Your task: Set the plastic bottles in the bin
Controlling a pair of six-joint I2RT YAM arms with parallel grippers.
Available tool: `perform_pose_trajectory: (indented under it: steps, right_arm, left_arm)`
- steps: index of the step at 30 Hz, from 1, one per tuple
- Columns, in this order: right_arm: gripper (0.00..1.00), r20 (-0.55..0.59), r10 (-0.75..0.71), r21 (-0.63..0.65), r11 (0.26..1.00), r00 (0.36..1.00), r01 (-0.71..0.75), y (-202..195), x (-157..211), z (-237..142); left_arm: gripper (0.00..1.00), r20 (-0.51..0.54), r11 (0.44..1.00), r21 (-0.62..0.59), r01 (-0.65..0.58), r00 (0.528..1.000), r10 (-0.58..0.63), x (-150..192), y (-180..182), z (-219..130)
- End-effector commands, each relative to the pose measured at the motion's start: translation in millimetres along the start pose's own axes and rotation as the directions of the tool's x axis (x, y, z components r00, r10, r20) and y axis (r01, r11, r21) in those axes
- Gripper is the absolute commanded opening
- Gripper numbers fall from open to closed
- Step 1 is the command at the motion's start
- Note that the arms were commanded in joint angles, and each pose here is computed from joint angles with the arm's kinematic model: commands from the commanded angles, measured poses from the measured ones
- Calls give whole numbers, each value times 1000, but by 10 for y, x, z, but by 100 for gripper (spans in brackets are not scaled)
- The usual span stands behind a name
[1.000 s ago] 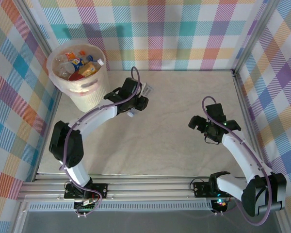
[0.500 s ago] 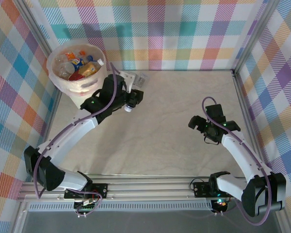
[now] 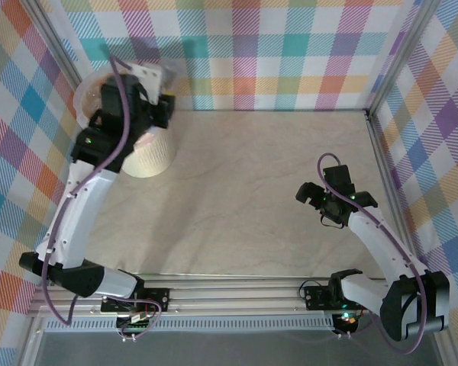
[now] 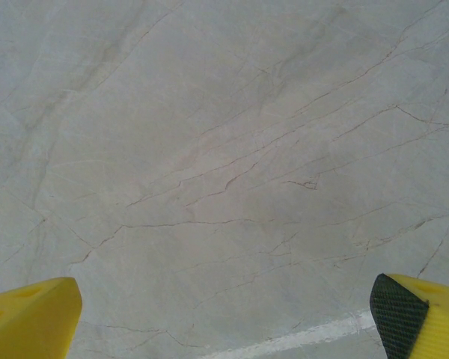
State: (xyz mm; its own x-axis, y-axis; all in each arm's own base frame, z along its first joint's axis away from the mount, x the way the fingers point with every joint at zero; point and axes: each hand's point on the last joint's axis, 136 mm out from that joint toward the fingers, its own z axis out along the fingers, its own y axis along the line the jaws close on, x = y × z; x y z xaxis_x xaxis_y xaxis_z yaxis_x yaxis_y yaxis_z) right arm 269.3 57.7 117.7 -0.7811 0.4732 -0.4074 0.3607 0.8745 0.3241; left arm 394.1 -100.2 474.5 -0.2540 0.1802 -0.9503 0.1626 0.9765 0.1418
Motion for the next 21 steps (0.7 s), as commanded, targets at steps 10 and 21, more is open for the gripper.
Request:
perform_pose_trajectory:
  steps: [10,21]
  right_arm:
    - [100,-20,-1,-15,1000,1000,1,75,-16,37]
    - [100,-32,-5,13,1000,999,5,84,-67,-7]
  left_arm:
    - [32,-47,916,-207,-345,938,342,-309,1138,672]
    - [35,-91,861,-149,-486,874,477,-39,1542,1259]
